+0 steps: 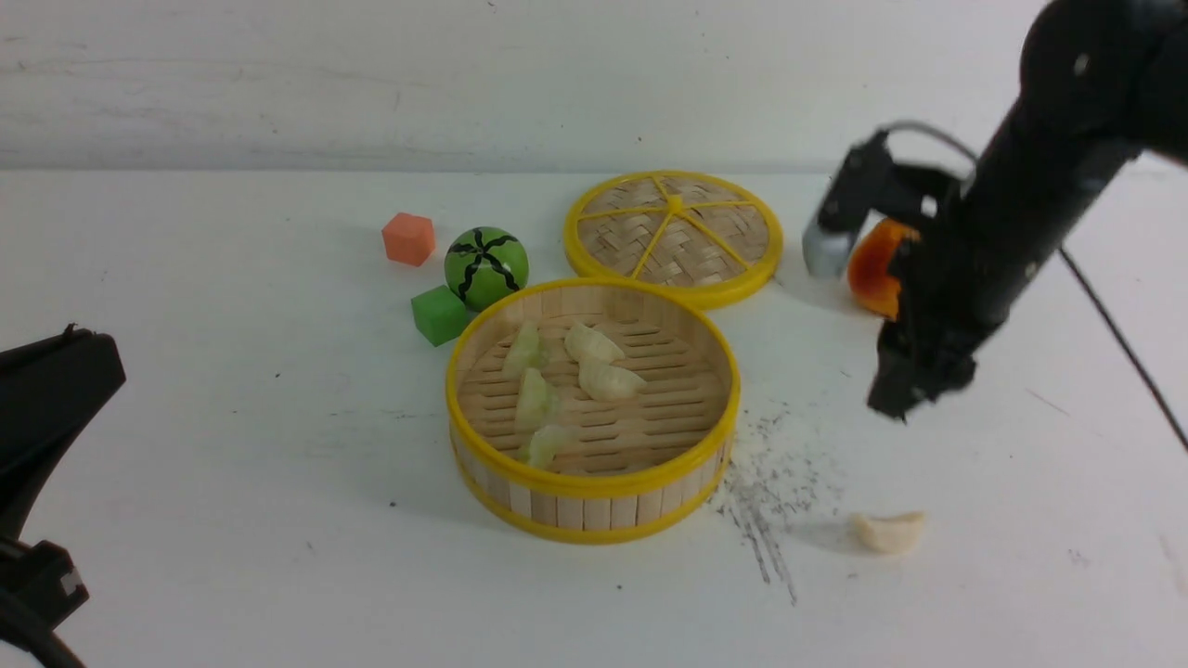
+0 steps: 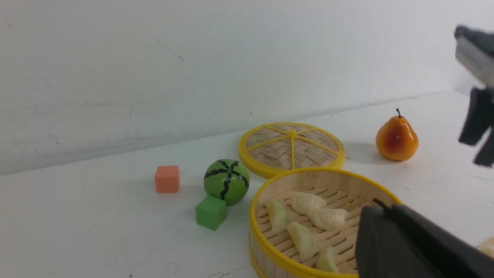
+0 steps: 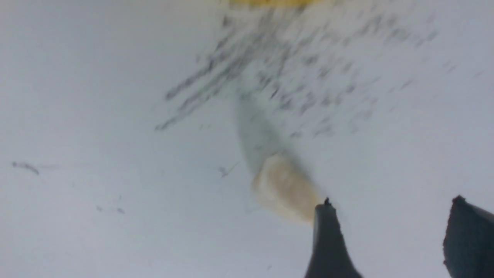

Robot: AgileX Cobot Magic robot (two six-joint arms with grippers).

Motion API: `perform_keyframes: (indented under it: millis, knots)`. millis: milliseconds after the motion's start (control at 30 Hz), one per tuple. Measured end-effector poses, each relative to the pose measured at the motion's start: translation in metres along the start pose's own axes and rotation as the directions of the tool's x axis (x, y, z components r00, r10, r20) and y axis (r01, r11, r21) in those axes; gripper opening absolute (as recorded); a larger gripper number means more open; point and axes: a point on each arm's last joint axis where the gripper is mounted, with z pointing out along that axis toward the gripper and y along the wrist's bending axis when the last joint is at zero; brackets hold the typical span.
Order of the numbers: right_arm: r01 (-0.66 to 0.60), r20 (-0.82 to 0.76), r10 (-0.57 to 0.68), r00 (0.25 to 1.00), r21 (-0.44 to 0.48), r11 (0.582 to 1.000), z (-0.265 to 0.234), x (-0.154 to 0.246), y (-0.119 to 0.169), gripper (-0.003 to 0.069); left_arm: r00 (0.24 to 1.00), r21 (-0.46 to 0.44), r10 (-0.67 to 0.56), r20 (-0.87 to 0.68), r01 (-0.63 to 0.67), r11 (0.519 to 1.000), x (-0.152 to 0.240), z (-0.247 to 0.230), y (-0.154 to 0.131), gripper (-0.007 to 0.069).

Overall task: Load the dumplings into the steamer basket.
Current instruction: Use the right arm to grab a dumpling

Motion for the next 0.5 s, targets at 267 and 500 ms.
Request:
perform_keyframes:
  millis: [267, 500]
  knots:
    - [-0.031, -0.091, 0.025, 0.996, -0.073, 0.997, 0.062, 0.029, 0.013, 0.0395, 1.000, 0.001, 0.000, 0.003, 0.000, 1.000, 0.000, 0.000, 0.000, 0.0019]
    - [-0.080, -0.059, 0.075, 0.995, -0.095, 0.992, 0.091, 0.026, 0.009, 0.0357, 1.000, 0.001, 0.000, 0.004, 0.000, 1.000, 0.000, 0.000, 0.000, 0.0019]
